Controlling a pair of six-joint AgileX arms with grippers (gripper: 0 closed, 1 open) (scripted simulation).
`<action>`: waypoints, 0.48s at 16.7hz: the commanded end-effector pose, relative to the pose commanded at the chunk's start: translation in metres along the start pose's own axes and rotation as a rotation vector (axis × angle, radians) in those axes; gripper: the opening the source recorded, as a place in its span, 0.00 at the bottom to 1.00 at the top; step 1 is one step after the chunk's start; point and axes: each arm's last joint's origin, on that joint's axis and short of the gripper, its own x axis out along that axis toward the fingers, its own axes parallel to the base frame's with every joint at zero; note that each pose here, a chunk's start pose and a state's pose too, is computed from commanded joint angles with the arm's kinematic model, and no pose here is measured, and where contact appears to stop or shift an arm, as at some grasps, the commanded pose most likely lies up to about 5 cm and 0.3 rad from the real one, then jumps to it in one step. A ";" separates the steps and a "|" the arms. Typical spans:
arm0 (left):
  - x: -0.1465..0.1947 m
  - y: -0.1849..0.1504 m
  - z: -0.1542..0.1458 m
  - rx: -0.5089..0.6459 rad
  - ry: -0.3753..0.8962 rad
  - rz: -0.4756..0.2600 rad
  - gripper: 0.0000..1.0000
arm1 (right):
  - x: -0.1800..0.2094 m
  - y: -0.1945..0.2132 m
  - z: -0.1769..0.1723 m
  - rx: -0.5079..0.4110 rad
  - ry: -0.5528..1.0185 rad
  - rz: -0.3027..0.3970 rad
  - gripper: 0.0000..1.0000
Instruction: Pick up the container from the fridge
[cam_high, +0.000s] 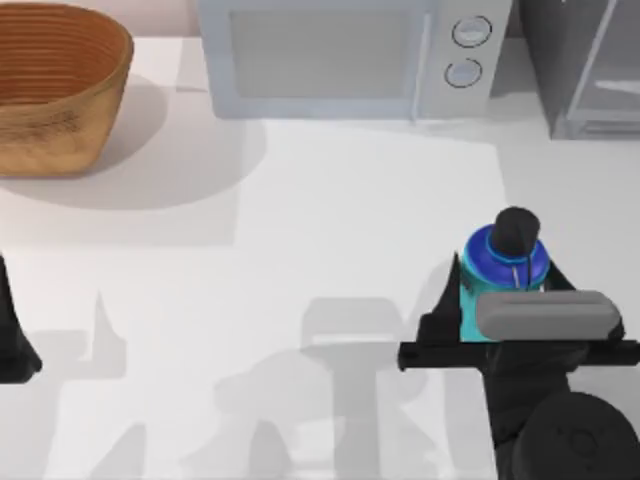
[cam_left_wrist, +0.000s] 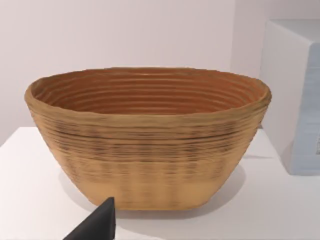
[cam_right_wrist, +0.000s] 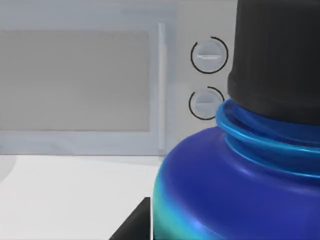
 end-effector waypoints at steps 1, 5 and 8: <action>0.000 0.000 0.000 0.000 0.000 0.000 1.00 | 0.001 0.000 0.000 0.001 0.000 0.001 0.00; 0.000 0.000 0.000 0.000 0.000 0.000 1.00 | 0.020 0.005 -0.010 0.006 -0.004 0.009 0.00; 0.000 0.000 0.000 0.000 0.000 0.000 1.00 | 0.042 0.004 -0.025 0.000 0.000 0.004 0.00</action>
